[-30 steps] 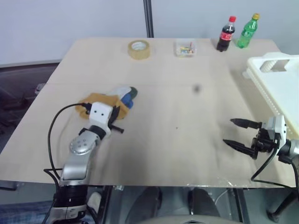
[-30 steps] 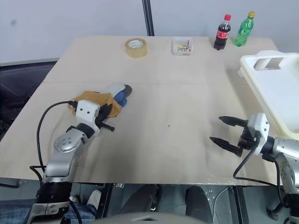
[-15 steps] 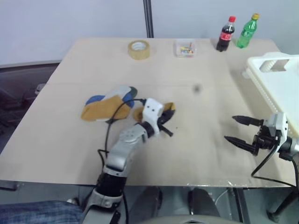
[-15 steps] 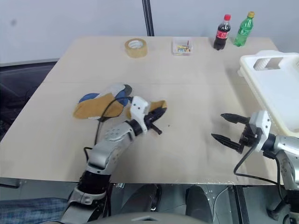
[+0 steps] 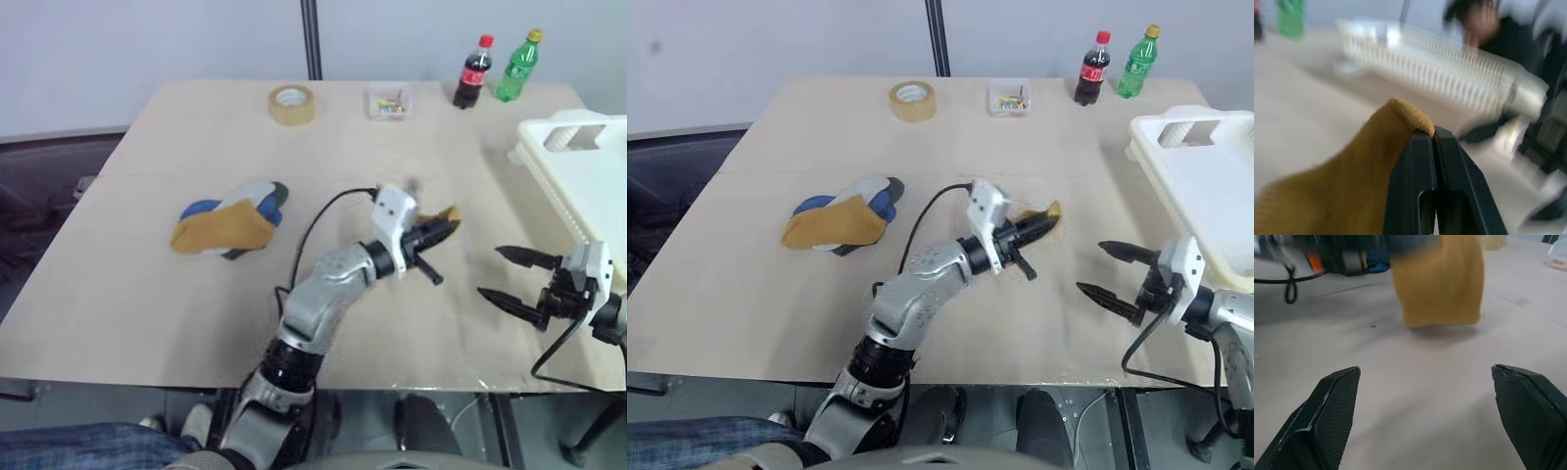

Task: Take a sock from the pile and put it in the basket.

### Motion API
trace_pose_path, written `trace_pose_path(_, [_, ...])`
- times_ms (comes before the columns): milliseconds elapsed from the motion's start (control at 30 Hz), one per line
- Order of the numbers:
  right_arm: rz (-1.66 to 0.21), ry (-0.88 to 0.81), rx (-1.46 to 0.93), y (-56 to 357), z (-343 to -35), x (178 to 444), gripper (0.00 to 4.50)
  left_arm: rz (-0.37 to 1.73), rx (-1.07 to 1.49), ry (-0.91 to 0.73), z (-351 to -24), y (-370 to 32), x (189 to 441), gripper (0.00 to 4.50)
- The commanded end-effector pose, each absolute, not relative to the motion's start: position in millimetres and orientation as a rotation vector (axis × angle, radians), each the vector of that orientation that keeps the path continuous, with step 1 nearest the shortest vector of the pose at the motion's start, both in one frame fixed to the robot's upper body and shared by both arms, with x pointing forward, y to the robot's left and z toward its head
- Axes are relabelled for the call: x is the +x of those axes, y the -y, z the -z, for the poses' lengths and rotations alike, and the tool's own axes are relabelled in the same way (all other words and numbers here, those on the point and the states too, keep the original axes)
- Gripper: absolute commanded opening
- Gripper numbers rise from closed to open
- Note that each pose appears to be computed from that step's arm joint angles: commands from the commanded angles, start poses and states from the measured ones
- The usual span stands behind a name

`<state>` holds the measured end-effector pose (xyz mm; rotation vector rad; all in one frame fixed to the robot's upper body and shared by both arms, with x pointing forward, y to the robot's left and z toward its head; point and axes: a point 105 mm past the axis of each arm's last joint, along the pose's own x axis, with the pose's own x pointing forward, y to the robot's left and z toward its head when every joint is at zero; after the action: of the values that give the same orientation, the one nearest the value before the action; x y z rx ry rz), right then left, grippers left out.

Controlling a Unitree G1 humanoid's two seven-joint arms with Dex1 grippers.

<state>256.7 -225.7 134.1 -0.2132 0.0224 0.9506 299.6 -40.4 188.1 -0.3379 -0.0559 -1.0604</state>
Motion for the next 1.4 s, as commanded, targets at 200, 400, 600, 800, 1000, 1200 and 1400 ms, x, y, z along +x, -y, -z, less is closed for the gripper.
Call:
trace_pose_path(200, [-0.962,0.029,-0.234,218.0,-142.9,258.2,4.50,0.585,-0.470,-0.169,-111.3,-85.4,323.4,0.01])
trace_pose_path(400, [-0.977,0.028,-0.227,214.9,-140.8,261.6,4.50,0.428,-0.508,-0.009,-134.7,-140.3,328.5,0.01])
trace_pose_path(600, [-0.979,0.038,-0.219,210.1,-139.9,264.8,4.50,0.303,-0.457,-0.004,-128.6,-161.4,336.3,0.01])
trace_pose_path(800, [-0.974,0.042,-0.217,208.6,-139.2,265.6,4.50,0.401,-0.371,-0.127,-106.0,-128.7,335.2,0.01])
trace_pose_path(1000, [-0.961,0.052,-0.221,208.1,-140.9,265.5,4.50,0.749,-0.368,-0.287,-88.0,-58.8,296.2,0.01])
trace_pose_path(1200, [-0.956,0.056,-0.227,207.6,-142.8,262.3,4.50,0.807,-0.344,-0.341,-81.4,-35.9,292.6,0.01])
trace_pose_path(1400, [-0.950,0.048,-0.222,207.5,-142.6,260.0,4.50,0.956,-0.367,-0.332,-90.7,-1.9,285.0,0.01])
